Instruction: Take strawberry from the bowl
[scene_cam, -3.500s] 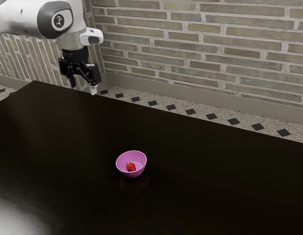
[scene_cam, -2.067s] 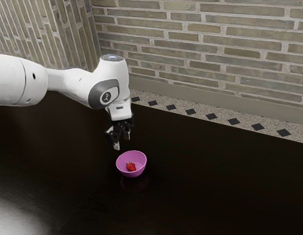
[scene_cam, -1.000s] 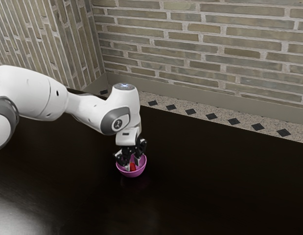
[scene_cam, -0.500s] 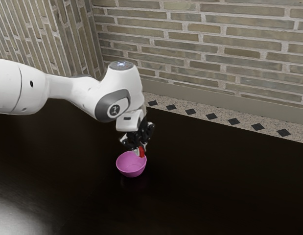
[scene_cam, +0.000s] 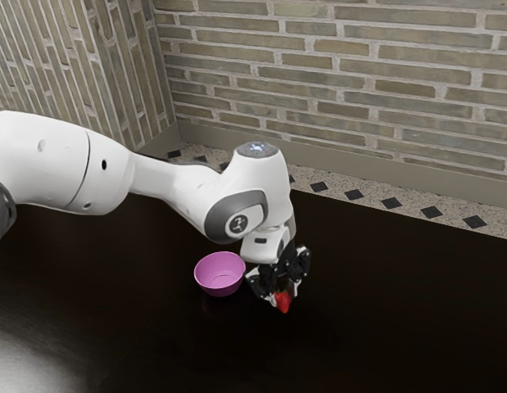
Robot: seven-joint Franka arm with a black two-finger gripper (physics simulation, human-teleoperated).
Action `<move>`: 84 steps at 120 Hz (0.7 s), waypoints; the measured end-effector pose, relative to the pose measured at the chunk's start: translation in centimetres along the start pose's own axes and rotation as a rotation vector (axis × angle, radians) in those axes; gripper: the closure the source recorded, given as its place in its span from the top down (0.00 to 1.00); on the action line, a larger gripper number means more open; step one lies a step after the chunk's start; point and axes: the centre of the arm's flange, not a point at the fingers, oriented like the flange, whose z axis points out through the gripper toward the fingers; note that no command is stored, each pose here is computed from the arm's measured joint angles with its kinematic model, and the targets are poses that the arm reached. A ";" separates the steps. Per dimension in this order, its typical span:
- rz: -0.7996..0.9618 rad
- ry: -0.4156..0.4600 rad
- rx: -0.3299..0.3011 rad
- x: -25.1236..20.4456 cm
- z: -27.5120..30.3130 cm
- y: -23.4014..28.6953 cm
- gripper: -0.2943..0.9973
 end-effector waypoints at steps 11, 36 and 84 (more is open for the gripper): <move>-0.005 0.001 -0.003 0.0 0.0 0.0 0.55; -0.071 -0.038 0.038 -1.3 -5.1 1.1 0.69; -0.873 -0.180 0.031 -14.2 -29.3 12.5 0.76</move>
